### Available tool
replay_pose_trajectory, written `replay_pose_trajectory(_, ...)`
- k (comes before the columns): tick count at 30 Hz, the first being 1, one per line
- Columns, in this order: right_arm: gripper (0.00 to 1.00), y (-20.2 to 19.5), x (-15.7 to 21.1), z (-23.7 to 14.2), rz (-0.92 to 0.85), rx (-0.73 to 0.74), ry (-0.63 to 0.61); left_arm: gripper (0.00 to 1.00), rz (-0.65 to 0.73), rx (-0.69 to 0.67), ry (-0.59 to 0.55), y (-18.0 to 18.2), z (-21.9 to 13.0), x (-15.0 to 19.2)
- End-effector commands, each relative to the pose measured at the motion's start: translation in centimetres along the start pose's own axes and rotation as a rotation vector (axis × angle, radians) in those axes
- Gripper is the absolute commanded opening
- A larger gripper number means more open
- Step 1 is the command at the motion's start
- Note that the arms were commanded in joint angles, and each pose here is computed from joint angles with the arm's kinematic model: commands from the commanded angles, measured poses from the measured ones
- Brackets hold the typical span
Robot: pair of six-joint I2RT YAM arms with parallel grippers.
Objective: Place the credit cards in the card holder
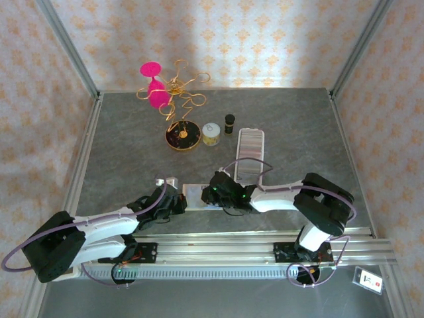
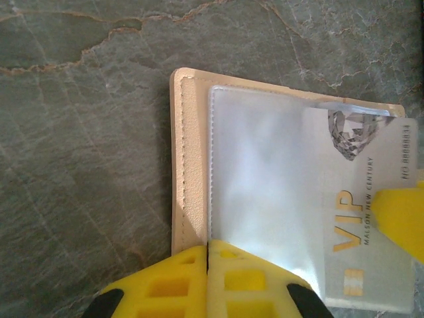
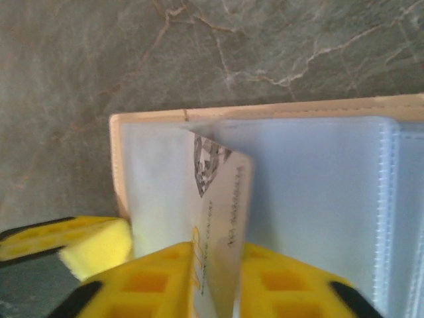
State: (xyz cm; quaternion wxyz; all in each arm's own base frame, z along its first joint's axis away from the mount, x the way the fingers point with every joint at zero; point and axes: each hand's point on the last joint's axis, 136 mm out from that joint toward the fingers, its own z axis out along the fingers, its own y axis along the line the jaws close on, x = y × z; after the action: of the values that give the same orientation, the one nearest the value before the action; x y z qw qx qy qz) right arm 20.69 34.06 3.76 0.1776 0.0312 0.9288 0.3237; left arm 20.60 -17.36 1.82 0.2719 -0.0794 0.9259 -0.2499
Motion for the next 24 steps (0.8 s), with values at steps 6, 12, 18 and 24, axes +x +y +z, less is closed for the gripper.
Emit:
replay_pose_trajectory(6, 0.36, -2.5, -0.3, 0.1, -0.064, 0.163, -0.015, 0.01, -0.005, -0.034, 0.053, 1.4, 0.1, 1.7)
replay_pose_trajectory(12, 0.29, -1.9, 0.1, 0.9, -0.074, 0.144, 0.018, 0.01, -0.007, -0.034, 0.053, 1.4, 0.1, 1.7)
replay_pose_trajectory(18, 0.22, -1.3, 0.1, 1.3, -0.086, 0.139, 0.035, 0.01, -0.012, -0.033, 0.058, 1.5, 0.2, 2.0)
replay_pose_trajectory(24, 0.34, -1.5, -0.6, 0.8, -0.095, 0.18, -0.003, 0.01, -0.016, -0.027, 0.056, 1.4, 0.1, 1.9)
